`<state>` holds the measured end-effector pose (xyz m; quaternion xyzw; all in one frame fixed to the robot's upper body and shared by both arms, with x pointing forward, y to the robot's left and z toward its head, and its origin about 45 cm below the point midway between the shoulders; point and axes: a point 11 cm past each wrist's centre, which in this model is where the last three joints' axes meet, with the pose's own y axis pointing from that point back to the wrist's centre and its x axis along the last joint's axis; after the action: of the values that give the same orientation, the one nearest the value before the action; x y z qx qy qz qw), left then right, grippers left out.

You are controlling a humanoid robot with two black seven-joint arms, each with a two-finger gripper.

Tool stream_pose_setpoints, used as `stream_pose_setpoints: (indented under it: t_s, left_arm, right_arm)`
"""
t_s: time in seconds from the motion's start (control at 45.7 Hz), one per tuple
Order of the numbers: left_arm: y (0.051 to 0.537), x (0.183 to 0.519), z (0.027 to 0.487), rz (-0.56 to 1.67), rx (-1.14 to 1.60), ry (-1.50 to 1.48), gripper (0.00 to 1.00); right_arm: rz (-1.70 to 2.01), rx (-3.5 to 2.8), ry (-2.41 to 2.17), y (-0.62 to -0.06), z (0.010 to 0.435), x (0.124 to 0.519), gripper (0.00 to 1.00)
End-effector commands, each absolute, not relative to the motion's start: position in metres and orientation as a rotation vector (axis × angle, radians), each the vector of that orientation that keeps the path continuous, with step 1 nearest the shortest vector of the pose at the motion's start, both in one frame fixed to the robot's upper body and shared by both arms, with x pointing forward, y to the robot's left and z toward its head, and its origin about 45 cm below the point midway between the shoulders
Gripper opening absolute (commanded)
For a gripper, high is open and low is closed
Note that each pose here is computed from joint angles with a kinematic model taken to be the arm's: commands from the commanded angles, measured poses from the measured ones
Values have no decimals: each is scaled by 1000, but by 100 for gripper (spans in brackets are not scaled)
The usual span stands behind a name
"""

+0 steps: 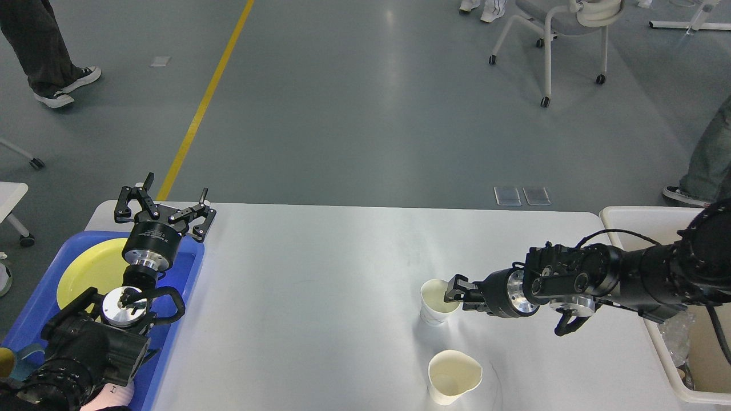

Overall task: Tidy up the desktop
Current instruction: 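Grasp the white paper cup with the right gripper and lift it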

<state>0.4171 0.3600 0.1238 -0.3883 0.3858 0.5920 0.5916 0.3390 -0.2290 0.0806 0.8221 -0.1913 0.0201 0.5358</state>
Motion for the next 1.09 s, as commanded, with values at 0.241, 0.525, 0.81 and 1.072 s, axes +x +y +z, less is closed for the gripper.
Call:
stream_pose_setpoints:
  t_s: [0.241, 0.525, 0.81, 1.072]
  left_arm:
    - [360, 417, 123, 1377, -903, 899, 100]
    - [360, 417, 123, 1377, -903, 899, 100]
    - [361, 417, 124, 1378, -903, 897, 100]
    - [361, 417, 124, 1378, -903, 897, 100]
  right_arm:
    - [74, 1952, -480, -230, 80, 341, 0]
    - [127, 1918, -530, -253, 112, 362, 0]
    - [336, 1907, -481, -262, 251, 390, 0]
    - [439, 2004, -330, -215, 349, 368, 0]
